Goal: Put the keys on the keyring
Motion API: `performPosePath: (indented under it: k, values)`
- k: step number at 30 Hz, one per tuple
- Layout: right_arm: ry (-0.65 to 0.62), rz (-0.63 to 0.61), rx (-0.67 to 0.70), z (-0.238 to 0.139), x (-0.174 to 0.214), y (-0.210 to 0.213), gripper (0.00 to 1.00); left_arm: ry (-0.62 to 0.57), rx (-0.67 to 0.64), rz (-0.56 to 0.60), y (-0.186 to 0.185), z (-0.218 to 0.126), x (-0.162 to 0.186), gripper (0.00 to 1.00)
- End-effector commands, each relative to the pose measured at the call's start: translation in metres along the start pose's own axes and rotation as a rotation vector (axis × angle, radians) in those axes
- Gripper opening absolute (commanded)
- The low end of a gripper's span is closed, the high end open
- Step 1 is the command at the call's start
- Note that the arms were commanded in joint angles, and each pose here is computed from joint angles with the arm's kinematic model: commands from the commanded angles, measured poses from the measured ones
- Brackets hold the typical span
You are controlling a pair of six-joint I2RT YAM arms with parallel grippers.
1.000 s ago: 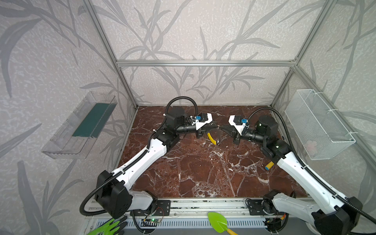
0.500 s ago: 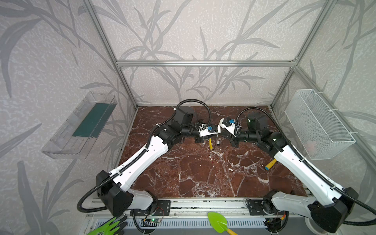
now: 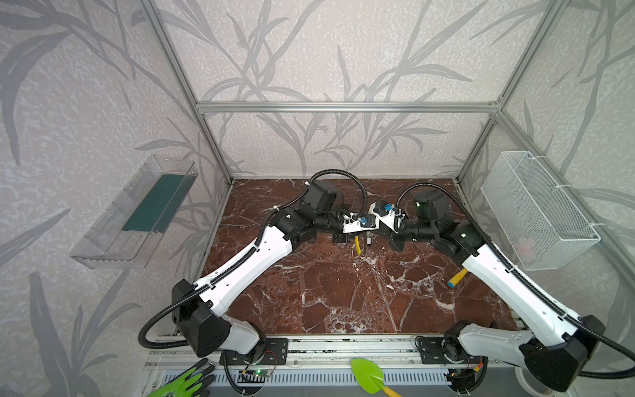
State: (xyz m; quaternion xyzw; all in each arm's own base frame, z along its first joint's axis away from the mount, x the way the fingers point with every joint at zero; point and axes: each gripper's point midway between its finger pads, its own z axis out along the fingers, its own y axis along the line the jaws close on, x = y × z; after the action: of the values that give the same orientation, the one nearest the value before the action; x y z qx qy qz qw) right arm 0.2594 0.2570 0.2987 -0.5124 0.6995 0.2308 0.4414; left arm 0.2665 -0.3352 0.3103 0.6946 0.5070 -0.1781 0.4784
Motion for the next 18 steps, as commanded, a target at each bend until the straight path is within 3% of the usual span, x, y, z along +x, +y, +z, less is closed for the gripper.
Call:
performPosePath:
  k: [1,6,17,18]
  values:
    - [-0.046,-0.043,-0.001,-0.005,-0.017,0.002,0.00,0.006,0.007,0.012,0.002,0.002,-0.002,0.18]
    - [-0.105,-0.049,0.019,-0.010,-0.030,0.000,0.00,0.016,0.022,-0.002,0.000,0.006,0.002,0.07]
    - [-0.154,-0.073,0.072,-0.015,-0.033,-0.004,0.00,0.052,0.022,-0.006,0.002,0.008,0.008,0.00]
    - [-0.158,-0.076,0.089,-0.016,-0.033,-0.006,0.04,0.048,0.016,-0.010,0.003,0.007,0.007,0.00]
